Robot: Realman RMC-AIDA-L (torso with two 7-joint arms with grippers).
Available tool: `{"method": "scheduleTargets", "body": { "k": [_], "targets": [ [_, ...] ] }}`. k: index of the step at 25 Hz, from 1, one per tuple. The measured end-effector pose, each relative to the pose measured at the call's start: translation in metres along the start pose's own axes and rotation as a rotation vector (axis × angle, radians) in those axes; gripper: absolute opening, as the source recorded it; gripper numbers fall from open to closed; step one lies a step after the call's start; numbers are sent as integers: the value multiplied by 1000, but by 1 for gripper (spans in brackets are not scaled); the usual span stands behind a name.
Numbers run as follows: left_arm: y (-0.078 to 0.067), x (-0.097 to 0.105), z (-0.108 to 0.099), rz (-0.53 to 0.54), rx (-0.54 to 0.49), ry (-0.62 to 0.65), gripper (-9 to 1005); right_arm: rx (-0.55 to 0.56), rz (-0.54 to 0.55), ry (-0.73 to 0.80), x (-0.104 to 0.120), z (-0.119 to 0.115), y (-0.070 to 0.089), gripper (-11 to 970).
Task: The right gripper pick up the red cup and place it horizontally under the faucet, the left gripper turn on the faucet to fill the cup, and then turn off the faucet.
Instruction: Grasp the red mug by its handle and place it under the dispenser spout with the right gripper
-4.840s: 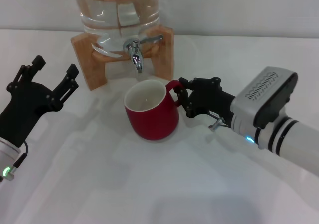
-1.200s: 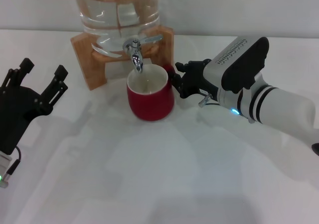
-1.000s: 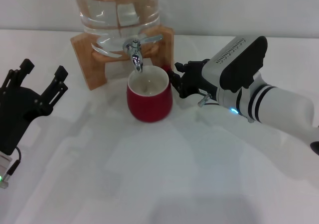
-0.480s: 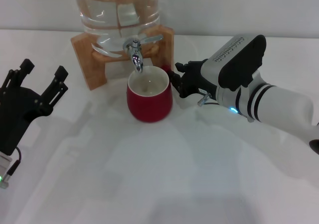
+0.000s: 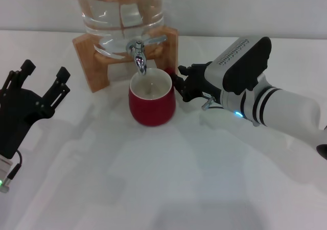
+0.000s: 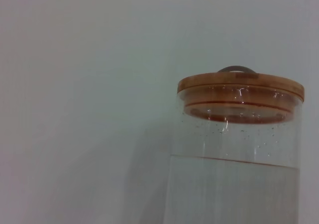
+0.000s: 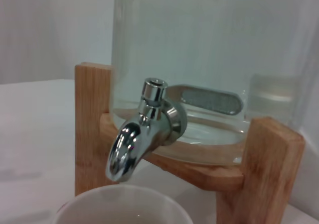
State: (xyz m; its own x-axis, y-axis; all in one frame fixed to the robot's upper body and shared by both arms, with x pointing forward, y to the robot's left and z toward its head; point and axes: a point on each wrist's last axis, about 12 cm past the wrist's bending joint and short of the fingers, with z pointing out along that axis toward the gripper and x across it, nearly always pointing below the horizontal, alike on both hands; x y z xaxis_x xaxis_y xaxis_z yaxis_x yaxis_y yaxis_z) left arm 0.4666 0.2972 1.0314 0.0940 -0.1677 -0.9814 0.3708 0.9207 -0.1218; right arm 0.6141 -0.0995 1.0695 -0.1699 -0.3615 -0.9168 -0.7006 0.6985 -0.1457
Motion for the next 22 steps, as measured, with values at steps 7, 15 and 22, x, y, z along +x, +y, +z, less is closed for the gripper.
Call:
{"method": "scheduleTargets", "body": {
  "k": [7,15,22],
  "targets": [
    [0,0,0,0,1,0,860,-2,0,-1,0,0,1,235],
    [0,0,1,0,2,-1,860,-9,-6,3,1,0,3,235],
    [0,0,1,1,3,-2,860,-12,-4,2,2,-1,4,236]
  ]
}}
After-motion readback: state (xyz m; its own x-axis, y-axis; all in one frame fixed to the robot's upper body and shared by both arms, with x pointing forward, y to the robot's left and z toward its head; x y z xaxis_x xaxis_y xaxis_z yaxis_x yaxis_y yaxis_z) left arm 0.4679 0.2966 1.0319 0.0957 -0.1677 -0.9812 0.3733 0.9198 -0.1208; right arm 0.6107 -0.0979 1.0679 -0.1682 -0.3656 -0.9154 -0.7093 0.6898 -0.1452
